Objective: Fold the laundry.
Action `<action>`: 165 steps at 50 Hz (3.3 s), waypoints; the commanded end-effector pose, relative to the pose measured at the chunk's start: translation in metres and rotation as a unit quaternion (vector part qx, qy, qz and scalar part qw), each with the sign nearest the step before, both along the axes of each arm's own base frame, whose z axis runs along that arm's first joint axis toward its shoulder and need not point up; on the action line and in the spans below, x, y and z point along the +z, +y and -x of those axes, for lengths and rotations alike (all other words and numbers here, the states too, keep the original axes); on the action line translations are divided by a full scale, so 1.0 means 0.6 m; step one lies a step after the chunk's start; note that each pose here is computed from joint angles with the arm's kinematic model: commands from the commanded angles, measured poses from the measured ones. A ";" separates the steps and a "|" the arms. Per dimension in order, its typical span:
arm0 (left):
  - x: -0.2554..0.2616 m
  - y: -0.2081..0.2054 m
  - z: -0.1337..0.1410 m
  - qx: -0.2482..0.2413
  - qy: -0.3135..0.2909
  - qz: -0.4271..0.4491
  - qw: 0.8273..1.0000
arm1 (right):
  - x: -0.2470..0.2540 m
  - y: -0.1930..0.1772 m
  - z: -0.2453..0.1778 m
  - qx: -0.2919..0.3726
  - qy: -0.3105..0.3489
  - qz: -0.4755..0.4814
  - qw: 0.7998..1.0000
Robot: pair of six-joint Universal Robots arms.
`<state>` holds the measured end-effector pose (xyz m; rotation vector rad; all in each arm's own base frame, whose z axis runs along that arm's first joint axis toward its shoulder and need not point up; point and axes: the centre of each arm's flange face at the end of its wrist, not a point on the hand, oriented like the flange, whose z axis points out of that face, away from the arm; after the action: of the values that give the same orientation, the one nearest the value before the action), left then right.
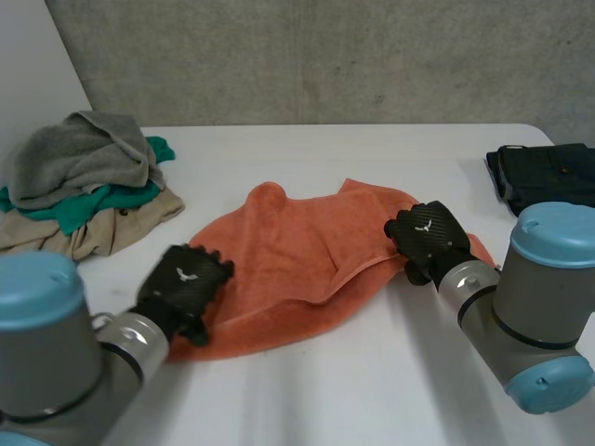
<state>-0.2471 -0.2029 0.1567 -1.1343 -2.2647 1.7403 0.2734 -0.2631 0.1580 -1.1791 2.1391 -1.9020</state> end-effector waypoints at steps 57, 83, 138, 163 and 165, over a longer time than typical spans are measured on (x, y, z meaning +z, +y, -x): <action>0.310 0.007 -0.079 0.065 0.071 0.167 0.981 | 0.273 0.053 0.081 0.048 0.159 -0.038 0.985; 0.491 -0.235 -0.011 0.110 0.193 0.484 0.846 | 0.382 -0.146 -0.014 -0.036 -0.021 0.351 0.935; 0.090 -0.111 -0.082 0.116 0.115 0.134 0.978 | 0.013 -0.108 0.108 -0.109 -0.080 -0.169 0.976; 0.116 -0.105 -0.093 0.125 0.121 0.141 0.975 | -0.052 -0.174 0.063 -0.106 -0.093 -0.108 0.984; 0.127 -0.102 -0.099 0.129 0.120 0.146 0.973 | -0.028 -0.169 0.066 -0.104 -0.095 -0.091 0.986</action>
<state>-0.1942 -0.2656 0.2247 -0.6486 -2.1256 2.2111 0.2372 -0.3645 0.1186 -0.7375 2.3849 -1.6694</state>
